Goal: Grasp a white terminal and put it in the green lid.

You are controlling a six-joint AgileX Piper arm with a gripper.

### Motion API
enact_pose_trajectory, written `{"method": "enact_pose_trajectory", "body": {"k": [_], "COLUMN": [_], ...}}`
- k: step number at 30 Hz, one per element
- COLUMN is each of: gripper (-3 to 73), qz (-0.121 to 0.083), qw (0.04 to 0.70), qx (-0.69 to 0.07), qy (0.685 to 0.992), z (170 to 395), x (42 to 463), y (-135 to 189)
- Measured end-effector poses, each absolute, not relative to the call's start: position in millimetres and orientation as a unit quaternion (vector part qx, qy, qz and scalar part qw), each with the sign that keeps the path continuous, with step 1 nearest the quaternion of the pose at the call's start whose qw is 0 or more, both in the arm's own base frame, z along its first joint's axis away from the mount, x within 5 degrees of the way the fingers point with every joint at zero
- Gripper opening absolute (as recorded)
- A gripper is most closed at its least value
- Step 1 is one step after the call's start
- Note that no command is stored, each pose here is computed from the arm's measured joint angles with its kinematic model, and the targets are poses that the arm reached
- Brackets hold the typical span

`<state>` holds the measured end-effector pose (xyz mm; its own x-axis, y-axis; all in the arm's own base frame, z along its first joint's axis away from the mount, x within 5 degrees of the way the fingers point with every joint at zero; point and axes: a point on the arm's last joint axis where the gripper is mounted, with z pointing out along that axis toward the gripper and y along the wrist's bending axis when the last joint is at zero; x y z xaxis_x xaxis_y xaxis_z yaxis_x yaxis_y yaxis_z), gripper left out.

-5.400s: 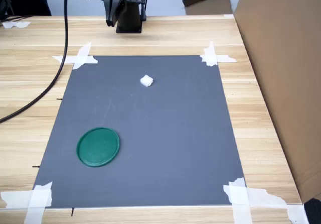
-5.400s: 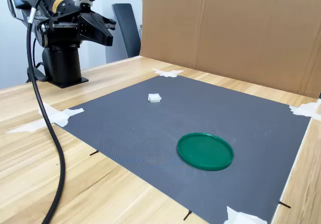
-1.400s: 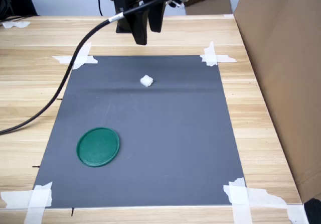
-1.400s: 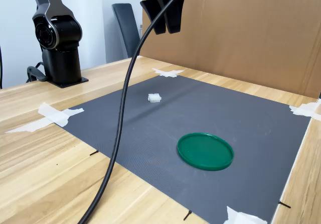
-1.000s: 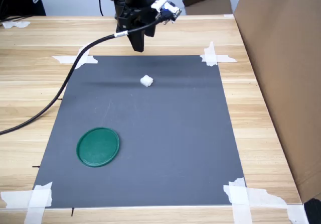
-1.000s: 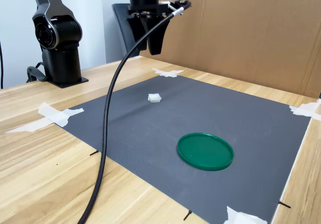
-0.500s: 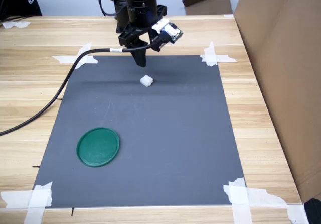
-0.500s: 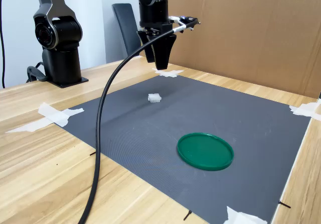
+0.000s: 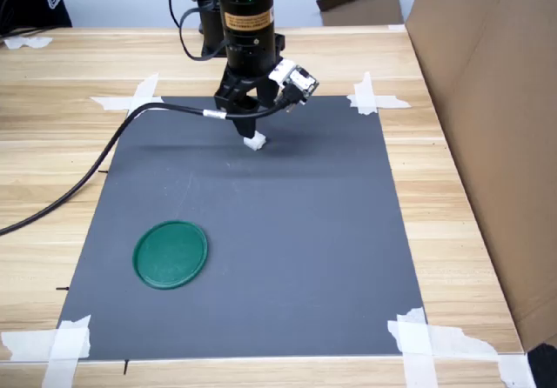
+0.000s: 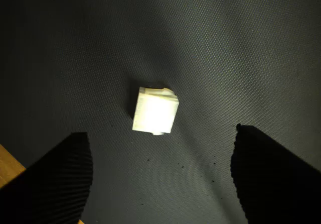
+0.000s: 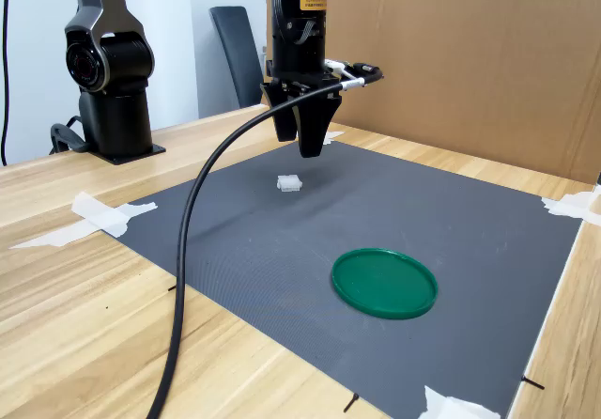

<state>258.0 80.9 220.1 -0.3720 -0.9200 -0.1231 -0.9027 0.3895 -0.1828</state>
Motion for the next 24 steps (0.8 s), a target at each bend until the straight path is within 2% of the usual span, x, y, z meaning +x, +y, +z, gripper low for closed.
{"method": "enact_pose_trajectory", "body": {"k": [7,12,24], "gripper": [68.7,68.7,68.7], "qz": [-0.043,-0.041,-0.051], "qw": [0.097,0.086,0.132], "qx": [-0.565,-0.563,-0.550], "qy": [0.818,0.821,0.823], "z": [219,200,192], "x": [257,247,248], "y": [81,77,77]}}
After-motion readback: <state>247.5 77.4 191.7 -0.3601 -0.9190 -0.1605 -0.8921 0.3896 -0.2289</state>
